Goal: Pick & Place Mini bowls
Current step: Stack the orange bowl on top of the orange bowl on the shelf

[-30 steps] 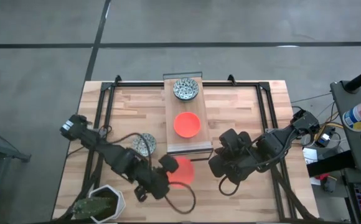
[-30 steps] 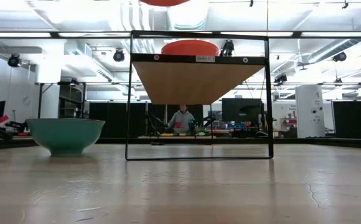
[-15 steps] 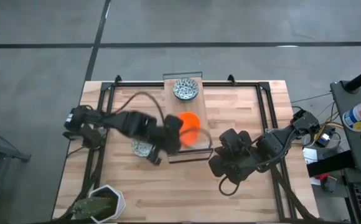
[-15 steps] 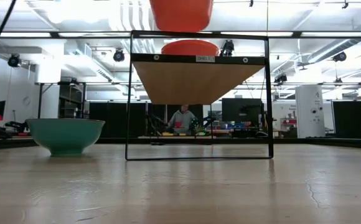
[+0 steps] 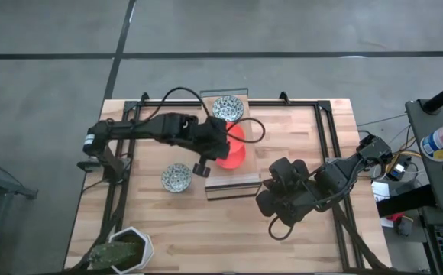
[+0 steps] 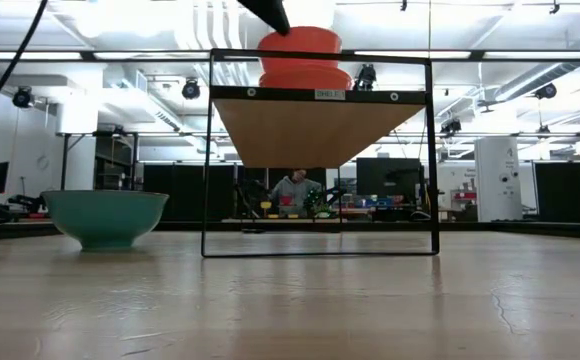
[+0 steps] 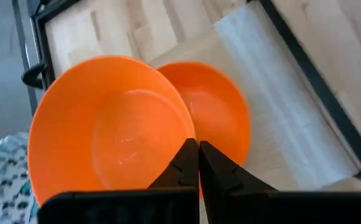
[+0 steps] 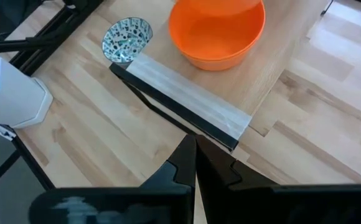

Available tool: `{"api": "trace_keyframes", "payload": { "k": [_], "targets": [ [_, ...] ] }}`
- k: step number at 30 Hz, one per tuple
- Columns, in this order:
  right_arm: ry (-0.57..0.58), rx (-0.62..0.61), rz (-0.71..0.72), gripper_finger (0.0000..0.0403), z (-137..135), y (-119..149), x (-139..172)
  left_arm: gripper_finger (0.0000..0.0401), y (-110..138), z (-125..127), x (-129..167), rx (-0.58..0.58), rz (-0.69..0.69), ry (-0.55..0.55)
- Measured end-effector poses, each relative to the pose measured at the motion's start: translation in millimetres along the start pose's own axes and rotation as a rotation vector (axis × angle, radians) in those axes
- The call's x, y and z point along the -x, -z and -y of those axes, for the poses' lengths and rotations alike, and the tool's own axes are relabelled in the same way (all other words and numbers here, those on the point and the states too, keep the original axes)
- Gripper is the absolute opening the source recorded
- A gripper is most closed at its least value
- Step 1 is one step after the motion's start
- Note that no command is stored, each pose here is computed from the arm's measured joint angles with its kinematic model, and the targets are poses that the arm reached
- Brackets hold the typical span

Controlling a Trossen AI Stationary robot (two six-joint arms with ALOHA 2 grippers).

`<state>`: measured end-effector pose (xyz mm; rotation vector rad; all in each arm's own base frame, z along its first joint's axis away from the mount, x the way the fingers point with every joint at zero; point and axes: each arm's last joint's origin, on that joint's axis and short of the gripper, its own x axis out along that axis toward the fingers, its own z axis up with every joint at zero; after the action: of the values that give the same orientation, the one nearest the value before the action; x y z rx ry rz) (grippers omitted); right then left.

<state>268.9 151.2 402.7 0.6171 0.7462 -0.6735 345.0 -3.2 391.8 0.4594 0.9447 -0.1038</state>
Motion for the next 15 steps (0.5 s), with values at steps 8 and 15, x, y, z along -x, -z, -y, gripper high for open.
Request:
{"api": "trace_keyframes", "payload": {
  "k": [8,15],
  "targets": [
    [0.0,0.0,0.001,0.0008,0,0,0,0.0,-6,17,-11,-0.039,0.025,0.052],
    [-0.002,-0.001,0.001,0.0008,0,0,0,0.0,2,19,-25,-0.04,-0.027,0.044]
  ]
}}
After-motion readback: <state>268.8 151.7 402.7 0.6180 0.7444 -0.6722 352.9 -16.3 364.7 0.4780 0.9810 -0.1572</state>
